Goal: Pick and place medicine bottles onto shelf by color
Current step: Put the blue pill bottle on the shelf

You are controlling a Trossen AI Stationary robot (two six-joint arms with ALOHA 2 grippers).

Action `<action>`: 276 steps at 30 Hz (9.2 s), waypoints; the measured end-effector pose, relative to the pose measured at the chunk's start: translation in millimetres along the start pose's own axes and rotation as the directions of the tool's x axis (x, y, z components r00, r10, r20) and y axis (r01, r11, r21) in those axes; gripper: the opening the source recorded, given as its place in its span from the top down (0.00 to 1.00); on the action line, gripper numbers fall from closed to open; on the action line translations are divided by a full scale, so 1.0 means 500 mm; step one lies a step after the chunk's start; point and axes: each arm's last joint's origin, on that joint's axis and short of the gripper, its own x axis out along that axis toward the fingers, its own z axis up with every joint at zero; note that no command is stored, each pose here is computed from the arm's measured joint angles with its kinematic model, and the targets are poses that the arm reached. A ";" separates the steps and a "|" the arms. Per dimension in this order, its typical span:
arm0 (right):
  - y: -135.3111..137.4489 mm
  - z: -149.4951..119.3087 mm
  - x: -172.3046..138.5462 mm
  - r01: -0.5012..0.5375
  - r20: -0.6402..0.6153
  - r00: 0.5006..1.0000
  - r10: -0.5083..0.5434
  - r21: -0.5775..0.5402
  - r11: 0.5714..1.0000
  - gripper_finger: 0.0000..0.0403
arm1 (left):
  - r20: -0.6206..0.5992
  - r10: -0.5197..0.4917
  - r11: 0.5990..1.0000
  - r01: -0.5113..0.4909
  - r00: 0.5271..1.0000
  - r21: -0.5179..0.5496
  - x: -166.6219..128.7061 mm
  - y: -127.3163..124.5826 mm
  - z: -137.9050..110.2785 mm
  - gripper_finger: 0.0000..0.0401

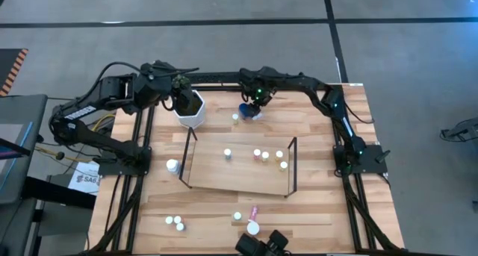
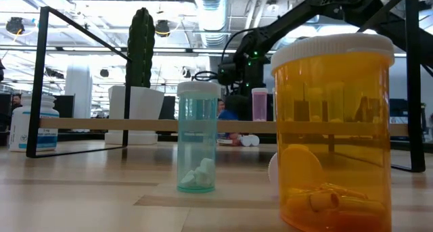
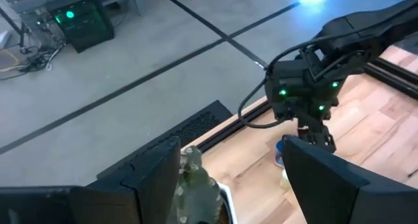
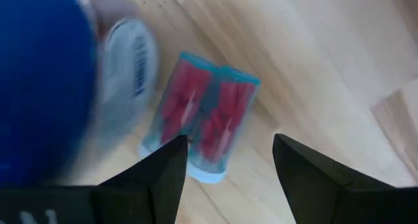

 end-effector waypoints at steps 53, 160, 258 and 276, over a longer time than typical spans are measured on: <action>0.019 -0.087 -0.303 -0.090 0.448 0.891 0.080 0.000 0.996 0.73 | -0.020 -0.021 1.000 0.021 1.000 -0.006 0.004 -0.003 -0.002 0.37; 0.108 -0.415 -0.666 -0.538 0.330 0.600 0.728 -0.507 0.673 0.73 | 0.292 -0.718 0.589 0.327 0.632 0.738 0.024 -0.333 0.029 0.37; 0.224 -0.346 -0.591 -0.703 0.002 0.519 0.855 -0.567 0.428 0.73 | 0.035 -0.954 0.181 0.476 0.299 0.860 0.089 -0.360 0.013 0.37; 0.210 -0.351 -0.582 -0.716 -0.024 0.554 0.832 -0.524 0.461 0.73 | 0.030 -0.936 0.219 0.515 0.350 0.829 0.071 -0.373 -0.001 0.37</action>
